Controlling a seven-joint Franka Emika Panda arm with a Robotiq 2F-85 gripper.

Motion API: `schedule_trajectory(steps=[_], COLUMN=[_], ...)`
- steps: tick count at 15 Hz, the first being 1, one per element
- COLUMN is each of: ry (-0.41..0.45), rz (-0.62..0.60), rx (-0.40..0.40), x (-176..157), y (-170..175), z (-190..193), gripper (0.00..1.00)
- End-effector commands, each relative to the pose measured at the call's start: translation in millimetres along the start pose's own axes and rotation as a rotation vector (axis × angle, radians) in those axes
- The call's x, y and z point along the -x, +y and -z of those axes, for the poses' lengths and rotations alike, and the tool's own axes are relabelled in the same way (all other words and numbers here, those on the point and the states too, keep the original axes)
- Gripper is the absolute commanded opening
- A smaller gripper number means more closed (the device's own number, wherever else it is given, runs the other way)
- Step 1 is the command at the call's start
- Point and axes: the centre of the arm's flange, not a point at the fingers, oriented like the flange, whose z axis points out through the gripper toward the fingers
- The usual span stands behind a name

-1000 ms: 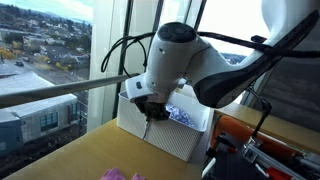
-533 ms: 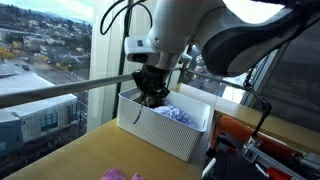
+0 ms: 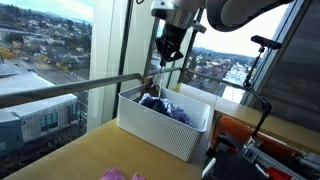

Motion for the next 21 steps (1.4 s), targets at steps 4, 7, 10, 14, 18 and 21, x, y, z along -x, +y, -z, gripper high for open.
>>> schedule_trajectory(steps=[4, 7, 10, 14, 18, 21], ry=[-0.03, -0.006, 0.051, 0.125, 0.17, 0.193], rz=[-0.108, -0.15, -0.2, -0.217, -0.274, -0.343], rx=[-0.145, -0.18, -0.191, -0.181, -0.233, -0.297], x=[45.2, 51.0, 46.7, 15.8, -41.7, -95.2], y=[-11.9, -13.5, -11.0, -29.2, -53.1, -80.0], z=[-65.1, -63.8, -38.6, -2.4, 26.9, 46.8], gripper=[0.34, 0.55, 0.77, 1.0, 1.0, 1.0])
